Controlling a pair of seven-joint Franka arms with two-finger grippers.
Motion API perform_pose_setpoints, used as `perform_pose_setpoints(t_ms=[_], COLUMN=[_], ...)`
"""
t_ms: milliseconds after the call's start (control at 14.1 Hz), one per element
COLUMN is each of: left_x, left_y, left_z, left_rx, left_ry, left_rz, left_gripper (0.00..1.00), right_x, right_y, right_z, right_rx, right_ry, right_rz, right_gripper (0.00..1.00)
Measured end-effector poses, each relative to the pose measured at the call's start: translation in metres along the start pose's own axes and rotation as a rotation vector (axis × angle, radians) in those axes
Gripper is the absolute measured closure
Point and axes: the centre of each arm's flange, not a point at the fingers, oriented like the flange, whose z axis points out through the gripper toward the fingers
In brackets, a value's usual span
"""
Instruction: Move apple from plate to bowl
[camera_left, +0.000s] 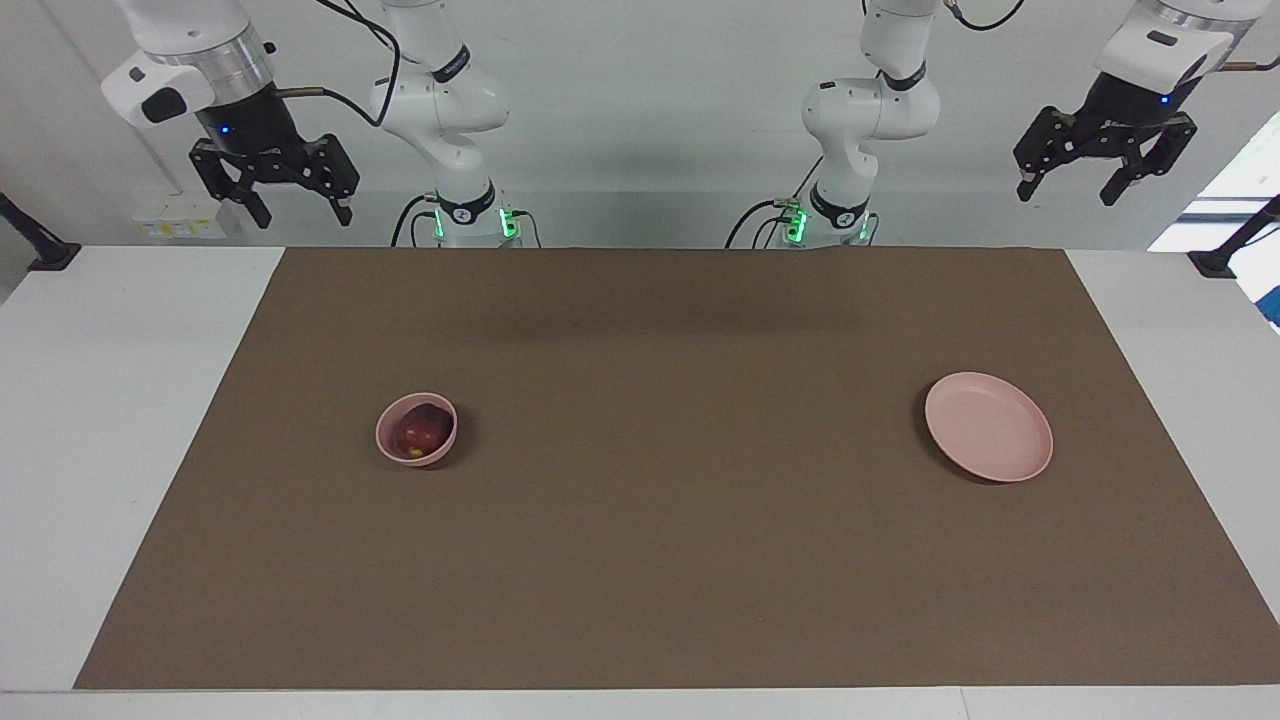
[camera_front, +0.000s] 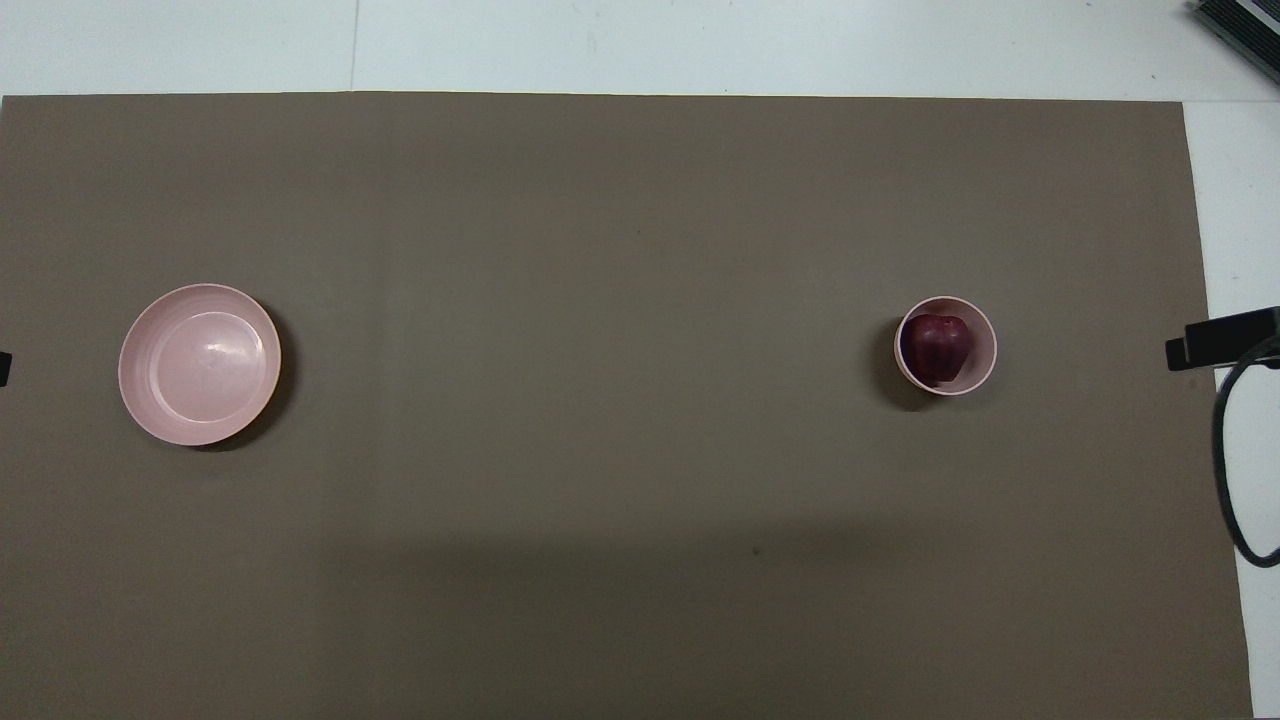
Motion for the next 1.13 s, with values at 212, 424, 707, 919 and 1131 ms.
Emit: perform_pose_setpoints(t_ms=[212,424,707,919,1131], left_x=[0.0000,0.0000,0.0000,0.0000,0.0000], left_y=[0.0000,0.0000,0.0000,0.0000,0.0000], left_z=[0.0000,0.0000,0.0000,0.0000,0.0000], left_rx=[0.000,0.000,0.000,0.000,0.000], left_ry=[0.000,0.000,0.000,0.000,0.000], left_rz=[0.000,0.000,0.000,0.000,0.000], left_gripper=[0.00,0.00,0.00,0.00,0.00], right_x=[0.0000,0.0000,0.0002,0.0002,0.0002], right_y=[-0.0002,-0.0007,-0.0077,-0.0076,-0.0076], right_z=[-0.0003,-0.0005,-0.0003,-0.0003,-0.0004], right_rx=[0.000,-0.012,-0.035,-0.035,-0.035], right_ry=[0.001,0.000,-0.001,-0.001,0.000], right_rz=[0.000,-0.005,-0.021,-0.021,-0.021], right_gripper=[0.00,0.00,0.00,0.00,0.00])
